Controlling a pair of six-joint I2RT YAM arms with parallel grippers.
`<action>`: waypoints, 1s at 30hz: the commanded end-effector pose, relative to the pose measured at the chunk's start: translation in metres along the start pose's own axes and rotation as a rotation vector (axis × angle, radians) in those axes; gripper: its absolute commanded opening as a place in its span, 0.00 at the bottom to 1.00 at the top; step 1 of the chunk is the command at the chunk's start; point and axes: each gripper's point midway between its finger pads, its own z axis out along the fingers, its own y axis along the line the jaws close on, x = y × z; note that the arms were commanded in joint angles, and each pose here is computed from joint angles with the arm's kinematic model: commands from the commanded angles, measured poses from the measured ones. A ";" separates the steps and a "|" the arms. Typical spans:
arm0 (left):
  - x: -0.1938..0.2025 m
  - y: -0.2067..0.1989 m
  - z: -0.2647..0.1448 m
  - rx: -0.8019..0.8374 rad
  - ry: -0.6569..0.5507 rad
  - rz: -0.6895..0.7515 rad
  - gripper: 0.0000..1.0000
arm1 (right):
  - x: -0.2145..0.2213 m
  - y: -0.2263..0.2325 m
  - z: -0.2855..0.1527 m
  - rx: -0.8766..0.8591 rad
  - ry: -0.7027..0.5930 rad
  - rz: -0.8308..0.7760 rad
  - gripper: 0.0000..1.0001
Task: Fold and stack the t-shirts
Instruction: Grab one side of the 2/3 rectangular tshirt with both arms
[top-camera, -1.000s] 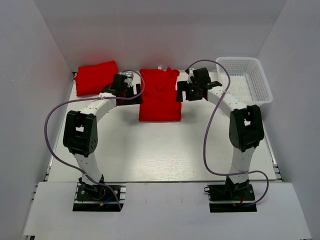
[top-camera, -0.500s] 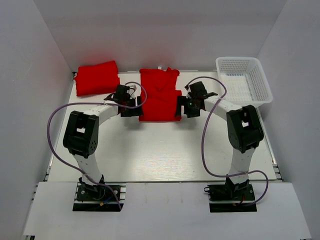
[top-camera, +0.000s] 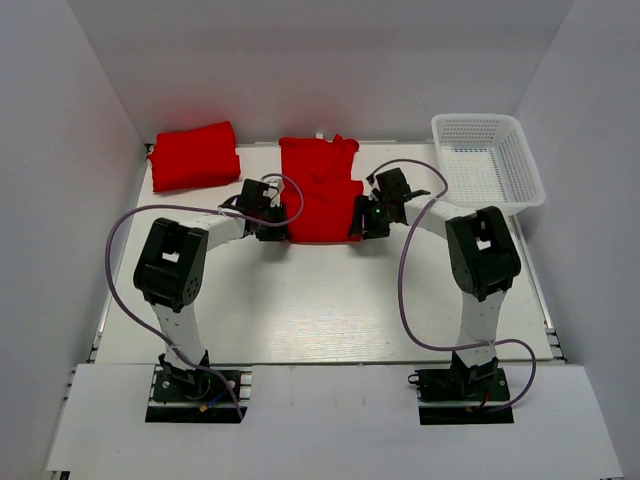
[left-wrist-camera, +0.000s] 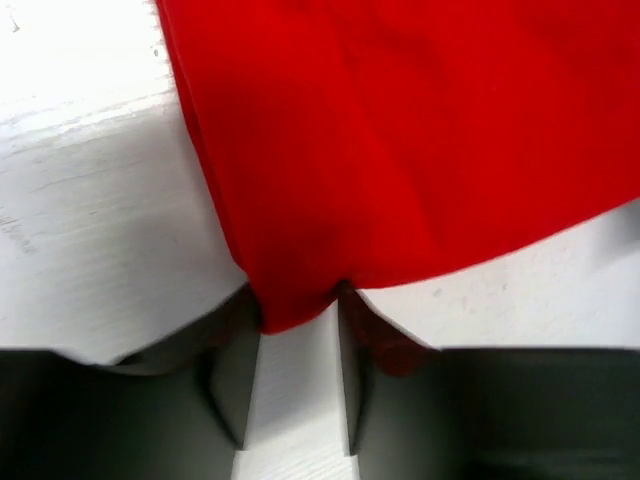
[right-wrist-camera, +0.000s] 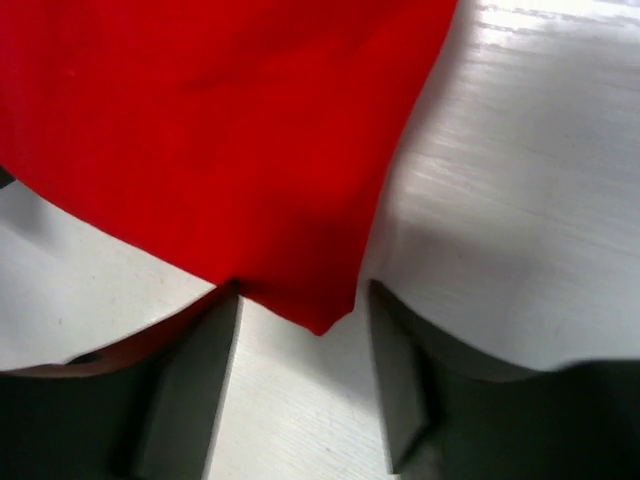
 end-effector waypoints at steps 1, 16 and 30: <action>0.007 -0.001 0.009 0.014 0.026 0.000 0.40 | 0.007 -0.002 0.013 -0.007 0.027 0.024 0.56; 0.036 -0.027 -0.058 0.057 -0.006 -0.013 0.00 | 0.043 0.004 -0.047 0.016 -0.020 -0.006 0.00; 0.013 -0.069 -0.149 0.142 -0.155 -0.025 0.00 | 0.040 0.037 -0.122 -0.050 -0.097 -0.028 0.00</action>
